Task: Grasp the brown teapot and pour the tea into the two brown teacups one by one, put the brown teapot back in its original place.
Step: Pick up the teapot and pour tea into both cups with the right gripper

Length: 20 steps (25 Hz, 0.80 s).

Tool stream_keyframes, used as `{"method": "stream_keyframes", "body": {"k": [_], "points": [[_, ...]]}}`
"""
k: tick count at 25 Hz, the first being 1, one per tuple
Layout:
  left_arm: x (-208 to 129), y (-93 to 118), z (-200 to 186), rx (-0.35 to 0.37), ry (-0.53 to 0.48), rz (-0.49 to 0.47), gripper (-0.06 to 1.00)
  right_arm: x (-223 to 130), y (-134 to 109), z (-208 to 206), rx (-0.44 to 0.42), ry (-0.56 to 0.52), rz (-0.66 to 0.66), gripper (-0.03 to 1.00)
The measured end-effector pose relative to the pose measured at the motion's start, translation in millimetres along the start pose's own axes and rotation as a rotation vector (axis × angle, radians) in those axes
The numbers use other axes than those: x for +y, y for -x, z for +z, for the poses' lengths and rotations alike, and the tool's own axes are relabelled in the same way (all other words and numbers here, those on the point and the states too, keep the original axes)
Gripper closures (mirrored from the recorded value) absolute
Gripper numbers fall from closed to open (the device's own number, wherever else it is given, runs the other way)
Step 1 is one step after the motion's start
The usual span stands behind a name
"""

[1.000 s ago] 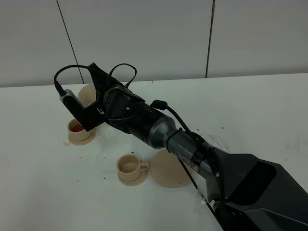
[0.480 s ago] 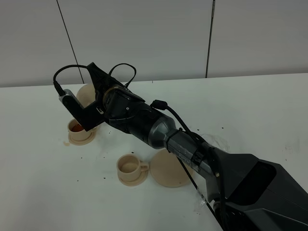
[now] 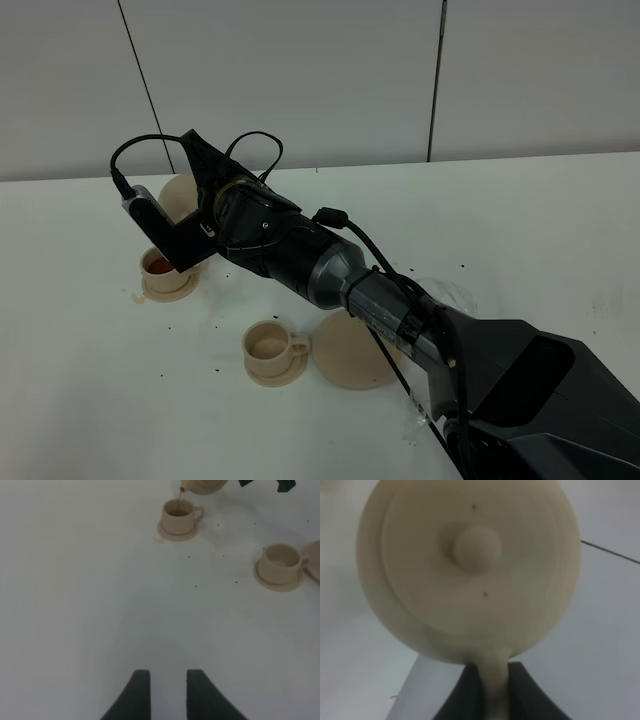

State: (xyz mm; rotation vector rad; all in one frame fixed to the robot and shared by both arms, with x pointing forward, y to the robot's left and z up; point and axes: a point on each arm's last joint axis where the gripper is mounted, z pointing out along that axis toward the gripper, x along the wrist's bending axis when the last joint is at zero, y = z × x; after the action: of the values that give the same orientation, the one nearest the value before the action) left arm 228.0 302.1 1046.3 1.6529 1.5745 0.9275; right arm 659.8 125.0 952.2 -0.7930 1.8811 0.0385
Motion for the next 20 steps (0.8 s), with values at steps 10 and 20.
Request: {"method": "stream_keyframes", "body": {"k": [10, 20], "points": [[0.0, 0.0, 0.0, 0.000, 0.000, 0.000, 0.70, 0.0, 0.1, 0.0, -0.001, 0.000, -0.001, 0.87], [0.0, 0.0, 0.0, 0.000, 0.000, 0.000, 0.70, 0.0, 0.1, 0.0, -0.001, 0.000, -0.001, 0.87]]}}
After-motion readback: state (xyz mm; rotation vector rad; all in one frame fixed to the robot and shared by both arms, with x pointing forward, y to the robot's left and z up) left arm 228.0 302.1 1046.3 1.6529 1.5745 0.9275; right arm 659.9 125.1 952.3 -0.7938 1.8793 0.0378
